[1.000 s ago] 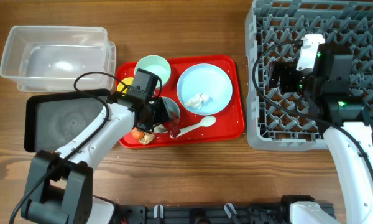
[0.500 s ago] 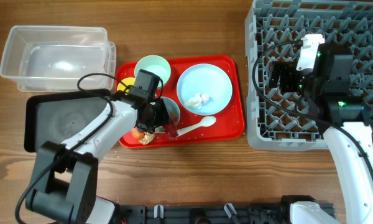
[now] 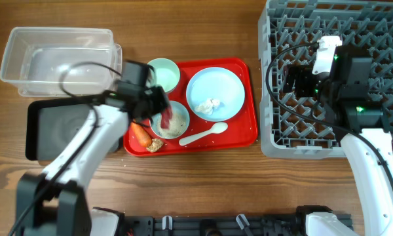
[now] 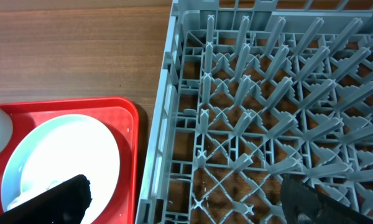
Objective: Sort waste into correct bins and load items into the dishwasher rack
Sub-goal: 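Drop the red wrapper into the clear plastic bin, then grasp the white tissue on the blue plate with the left gripper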
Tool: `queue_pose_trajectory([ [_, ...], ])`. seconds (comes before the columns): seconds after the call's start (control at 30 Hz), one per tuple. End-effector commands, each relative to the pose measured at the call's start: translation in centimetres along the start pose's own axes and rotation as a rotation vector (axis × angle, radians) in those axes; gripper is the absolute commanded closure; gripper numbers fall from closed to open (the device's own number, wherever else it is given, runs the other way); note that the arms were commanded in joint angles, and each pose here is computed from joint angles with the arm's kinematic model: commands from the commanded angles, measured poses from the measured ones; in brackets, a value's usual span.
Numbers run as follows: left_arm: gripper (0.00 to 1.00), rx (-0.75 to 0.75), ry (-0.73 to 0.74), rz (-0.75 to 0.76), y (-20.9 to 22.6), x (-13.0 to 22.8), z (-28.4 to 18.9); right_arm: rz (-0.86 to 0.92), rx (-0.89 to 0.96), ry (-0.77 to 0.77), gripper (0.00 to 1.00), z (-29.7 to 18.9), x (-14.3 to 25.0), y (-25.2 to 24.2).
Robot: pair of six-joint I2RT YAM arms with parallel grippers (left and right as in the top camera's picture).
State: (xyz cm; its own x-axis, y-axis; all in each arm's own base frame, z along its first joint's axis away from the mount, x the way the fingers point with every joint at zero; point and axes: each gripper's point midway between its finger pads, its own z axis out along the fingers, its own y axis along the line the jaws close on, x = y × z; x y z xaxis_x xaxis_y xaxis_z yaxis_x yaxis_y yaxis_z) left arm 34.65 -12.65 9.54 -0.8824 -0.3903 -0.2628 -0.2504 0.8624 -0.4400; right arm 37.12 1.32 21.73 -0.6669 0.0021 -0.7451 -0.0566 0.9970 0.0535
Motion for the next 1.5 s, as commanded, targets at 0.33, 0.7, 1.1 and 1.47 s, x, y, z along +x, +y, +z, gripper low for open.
queue_pose_trajectory([
  [0.33, 0.90, -0.135, -0.708, -0.150, 11.0, -19.9, -10.1, -0.004, -0.020, -0.019, 0.00, -0.1, -0.8, 0.5],
  [0.7, 0.40, -0.038, -0.852, -0.097, 10.7, -24.2, -10.6, -0.005, -0.020, -0.026, 0.00, -0.1, -1.0, 0.5],
  [1.1, 0.37, 0.228, -0.497, 0.246, -3.7, -14.8, -3.4, -0.006, -0.020, -0.040, 0.00, -0.1, -1.4, 0.5],
  [1.47, 0.30, 0.186, -0.225, 0.554, -10.2, -2.9, 6.7, 0.003, -0.020, -0.032, 0.00, -0.1, -1.2, 0.5],
])
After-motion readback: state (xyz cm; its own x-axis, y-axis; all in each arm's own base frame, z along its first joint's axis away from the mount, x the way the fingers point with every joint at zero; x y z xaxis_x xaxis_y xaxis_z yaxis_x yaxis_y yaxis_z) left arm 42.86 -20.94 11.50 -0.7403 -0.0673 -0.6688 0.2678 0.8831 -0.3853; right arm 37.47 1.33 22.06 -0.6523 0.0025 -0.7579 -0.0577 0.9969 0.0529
